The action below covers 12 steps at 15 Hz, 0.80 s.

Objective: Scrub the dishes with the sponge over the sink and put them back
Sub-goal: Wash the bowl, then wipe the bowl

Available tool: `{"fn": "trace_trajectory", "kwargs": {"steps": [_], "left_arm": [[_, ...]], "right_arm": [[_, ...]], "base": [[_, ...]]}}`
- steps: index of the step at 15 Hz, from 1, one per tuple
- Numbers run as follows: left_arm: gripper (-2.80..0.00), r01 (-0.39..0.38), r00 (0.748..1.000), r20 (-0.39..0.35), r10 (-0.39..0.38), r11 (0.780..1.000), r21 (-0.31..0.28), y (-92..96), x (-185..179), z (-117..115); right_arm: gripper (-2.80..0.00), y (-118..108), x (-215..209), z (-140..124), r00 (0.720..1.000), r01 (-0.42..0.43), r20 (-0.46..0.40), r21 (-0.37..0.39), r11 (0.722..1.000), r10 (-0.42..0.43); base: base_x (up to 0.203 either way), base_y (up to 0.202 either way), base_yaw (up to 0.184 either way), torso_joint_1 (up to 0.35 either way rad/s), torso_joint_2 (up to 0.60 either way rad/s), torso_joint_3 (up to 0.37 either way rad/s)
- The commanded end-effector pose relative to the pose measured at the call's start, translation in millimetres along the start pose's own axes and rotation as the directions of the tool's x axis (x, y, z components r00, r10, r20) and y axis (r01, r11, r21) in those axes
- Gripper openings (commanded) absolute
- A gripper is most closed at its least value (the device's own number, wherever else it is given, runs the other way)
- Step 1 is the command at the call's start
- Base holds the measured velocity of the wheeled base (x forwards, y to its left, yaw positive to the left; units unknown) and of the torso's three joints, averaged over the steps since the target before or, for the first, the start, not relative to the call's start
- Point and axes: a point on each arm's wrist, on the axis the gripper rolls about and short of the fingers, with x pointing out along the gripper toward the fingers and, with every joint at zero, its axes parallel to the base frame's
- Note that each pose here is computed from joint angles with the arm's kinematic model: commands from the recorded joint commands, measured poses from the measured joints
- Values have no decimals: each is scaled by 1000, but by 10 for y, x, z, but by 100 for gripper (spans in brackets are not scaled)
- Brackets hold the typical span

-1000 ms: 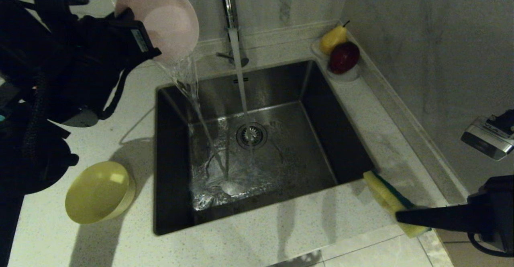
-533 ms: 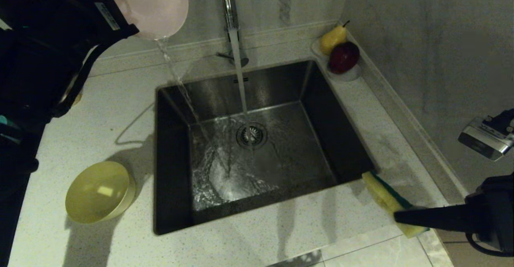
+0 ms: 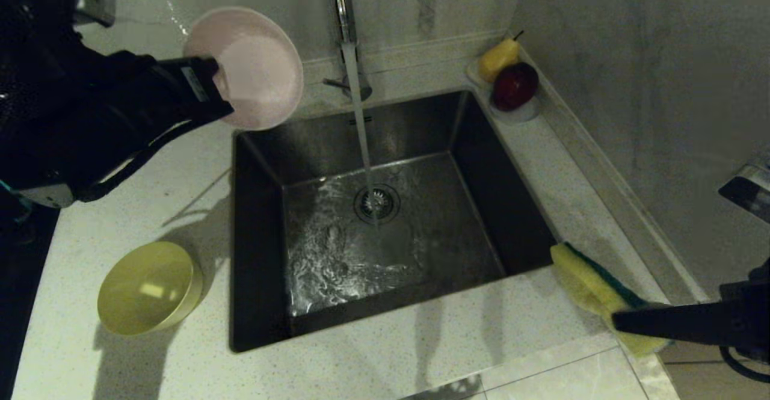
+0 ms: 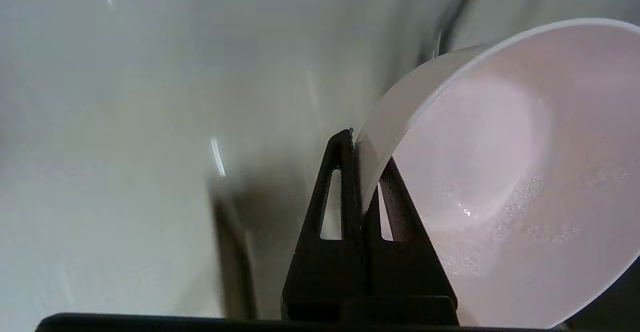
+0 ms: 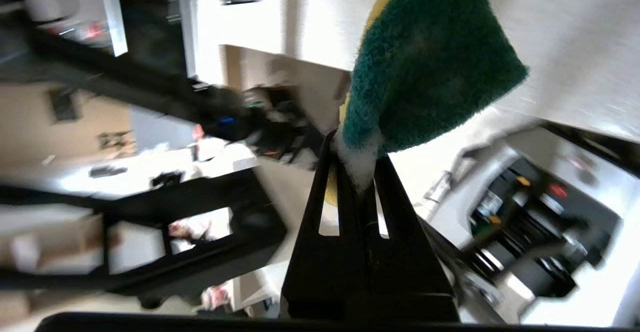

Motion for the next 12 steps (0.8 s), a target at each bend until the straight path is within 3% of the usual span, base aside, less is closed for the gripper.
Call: {"fn": "trace_trajectory", "kwargs": {"steps": [1,2,5,8,10,12], "left_arm": [[-280,-44,954,-299,18,996,-83,30,-64,-139],[-280,-68,929,-369,14,989,-133,36,-103,-147],[-280,-37,826,-561,-58,987,-156,44,-419,-310],[-280,22,748,-653,-116,989,-150,-12,-656,-572],[-280,69,733,-663,-149,987,-145,-96,-736,-606],[-280,101,725,-669,-167,985,-137,-154,-750,-672]], "right_arm": [[-280,113,-104,11,999,-45,22,-32,998,46],[-280,152,-122,36,998,-61,25,-38,997,62],[-280,265,-132,137,982,-188,-20,-22,982,188],[-280,276,74,186,956,-266,-123,5,964,265],[-280,335,246,232,935,-307,-183,8,952,303],[-280,280,482,354,935,-285,-210,33,958,286]], "base": [[0,0,0,0,0,0],[0,0,0,0,0,0],[0,0,0,0,0,0],[0,0,0,0,0,0],[0,0,0,0,0,0],[0,0,0,0,0,0]]}}
